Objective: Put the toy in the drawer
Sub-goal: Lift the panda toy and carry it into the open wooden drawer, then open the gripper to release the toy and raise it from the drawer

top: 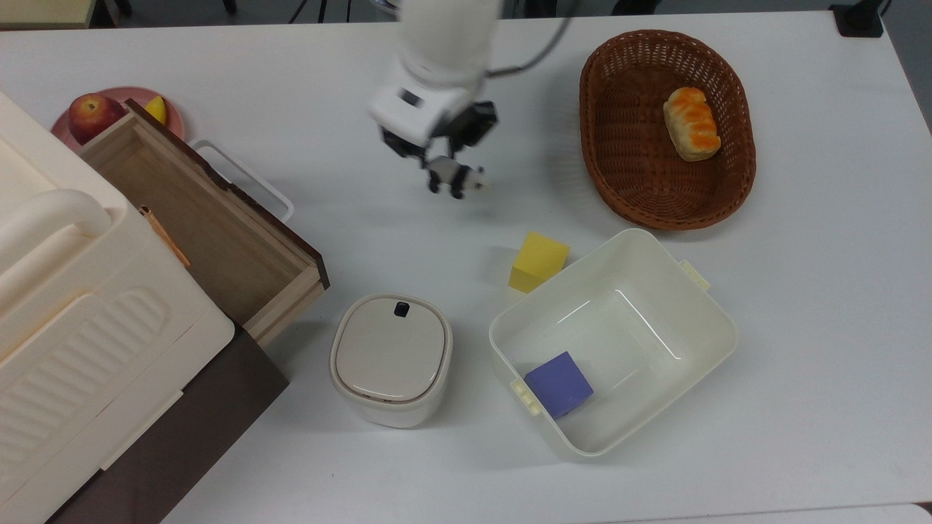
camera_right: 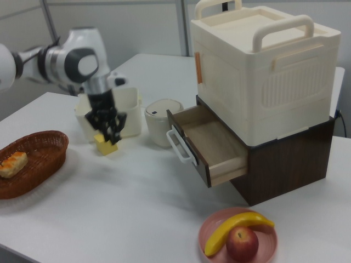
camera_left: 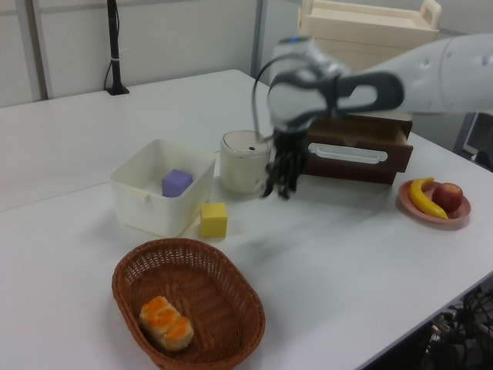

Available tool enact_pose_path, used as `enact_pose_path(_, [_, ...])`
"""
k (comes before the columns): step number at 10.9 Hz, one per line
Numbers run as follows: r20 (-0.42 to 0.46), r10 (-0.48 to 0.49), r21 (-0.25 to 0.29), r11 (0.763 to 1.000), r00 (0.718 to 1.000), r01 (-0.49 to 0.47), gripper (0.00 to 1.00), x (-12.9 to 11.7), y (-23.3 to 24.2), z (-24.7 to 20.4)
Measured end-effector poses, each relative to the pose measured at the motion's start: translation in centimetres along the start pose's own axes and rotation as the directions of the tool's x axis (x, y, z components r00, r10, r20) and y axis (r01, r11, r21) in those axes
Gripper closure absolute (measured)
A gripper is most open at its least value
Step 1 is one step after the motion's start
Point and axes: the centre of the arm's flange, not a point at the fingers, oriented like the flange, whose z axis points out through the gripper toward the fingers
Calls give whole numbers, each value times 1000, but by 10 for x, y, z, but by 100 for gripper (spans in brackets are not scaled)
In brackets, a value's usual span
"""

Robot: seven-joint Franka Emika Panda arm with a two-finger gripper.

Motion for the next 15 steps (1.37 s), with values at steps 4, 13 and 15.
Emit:
enact_pose_path(4, [-141,129,38,991,982,-125,67,-18,132,-73])
enact_pose_path(13, [-232,307,42,951,923,-306,67,-49,306,-18])
enact_pose_path(15, [-220,305,43,952,926,-303,60,-43,306,-5])
